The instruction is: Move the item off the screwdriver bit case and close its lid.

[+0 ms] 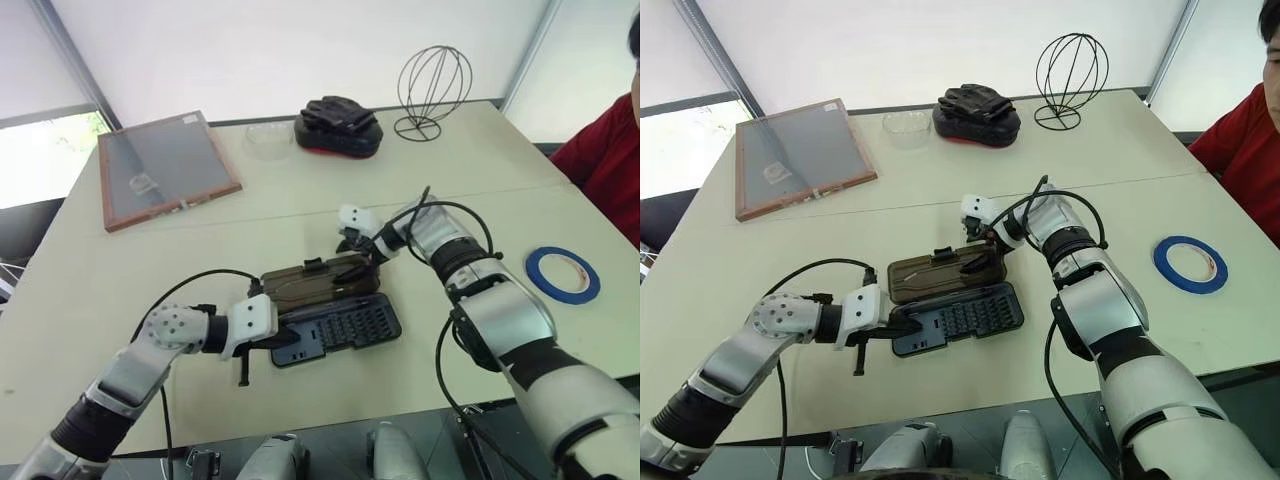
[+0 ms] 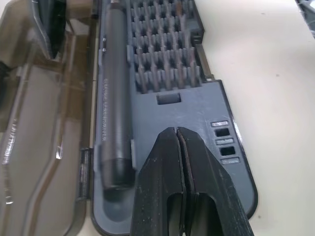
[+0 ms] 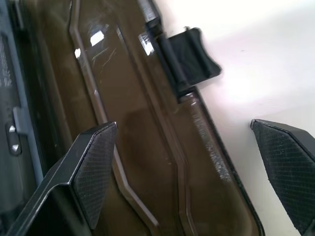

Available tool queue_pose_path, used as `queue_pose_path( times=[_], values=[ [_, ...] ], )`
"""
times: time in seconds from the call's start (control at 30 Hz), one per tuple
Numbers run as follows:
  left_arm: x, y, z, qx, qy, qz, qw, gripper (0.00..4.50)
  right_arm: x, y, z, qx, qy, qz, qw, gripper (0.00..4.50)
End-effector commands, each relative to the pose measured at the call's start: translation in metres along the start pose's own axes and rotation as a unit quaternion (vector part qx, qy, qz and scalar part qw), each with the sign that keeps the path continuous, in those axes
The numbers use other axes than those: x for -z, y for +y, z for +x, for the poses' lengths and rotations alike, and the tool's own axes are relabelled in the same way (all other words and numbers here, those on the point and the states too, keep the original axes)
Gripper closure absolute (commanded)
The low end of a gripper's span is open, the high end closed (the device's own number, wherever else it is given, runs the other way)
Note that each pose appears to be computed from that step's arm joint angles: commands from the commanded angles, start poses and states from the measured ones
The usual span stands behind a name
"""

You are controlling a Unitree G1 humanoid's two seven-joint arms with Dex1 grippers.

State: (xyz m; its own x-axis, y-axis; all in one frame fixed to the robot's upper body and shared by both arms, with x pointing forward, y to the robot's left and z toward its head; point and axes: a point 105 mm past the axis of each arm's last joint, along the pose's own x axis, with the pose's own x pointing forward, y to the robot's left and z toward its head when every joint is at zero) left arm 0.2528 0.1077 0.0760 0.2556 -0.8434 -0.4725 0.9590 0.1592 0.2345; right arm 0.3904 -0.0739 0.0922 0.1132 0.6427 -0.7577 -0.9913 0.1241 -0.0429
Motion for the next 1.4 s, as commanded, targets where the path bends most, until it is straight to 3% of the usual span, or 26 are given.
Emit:
queue_pose_path(
  times=[0.03, 0.4, 0.57, 0.9, 1.13, 1.23, 1.4],
  values=[
    [0.017, -0.001, -0.002, -0.015, 0.034, -0.017, 0.999, 4.5, 0.057, 0.029, 0.028, -0.065, 0.086, 0.042, 0.993, 0.05],
    [0.016, 0.0, 0.0, -0.017, 0.034, -0.013, 0.999, 4.5, 0.044, 0.0, 0.018, 0.045, 0.047, 0.054, 0.996, 0.05],
    [0.015, 0.001, 0.002, -0.015, 0.034, -0.012, 0.999, 4.5, 0.04, 0.0, 0.016, 0.039, 0.034, 0.055, 0.997, 0.05],
    [0.015, 0.002, 0.003, -0.017, 0.03, -0.01, 0.999, 4.5, 0.049, 0.004, 0.017, 0.026, 0.051, 0.058, 0.997, 4.48],
    [0.016, 0.001, 0.003, -0.022, 0.03, -0.012, 0.999, 4.5, 0.055, 0.005, 0.021, 0.031, 0.069, 0.019, 0.997, 4.48],
    [0.017, 0.0, 0.002, -0.023, 0.031, -0.012, 0.999, 4.5, 0.047, -0.007, 0.016, 0.081, 0.067, -0.034, 0.994, 4.48],
    [0.018, -0.001, 0.002, -0.028, 0.029, -0.016, 0.999, 4.5, 0.013, -0.042, -0.018, 0.212, 0.037, -0.133, 0.967, 4.48]
  ],
)
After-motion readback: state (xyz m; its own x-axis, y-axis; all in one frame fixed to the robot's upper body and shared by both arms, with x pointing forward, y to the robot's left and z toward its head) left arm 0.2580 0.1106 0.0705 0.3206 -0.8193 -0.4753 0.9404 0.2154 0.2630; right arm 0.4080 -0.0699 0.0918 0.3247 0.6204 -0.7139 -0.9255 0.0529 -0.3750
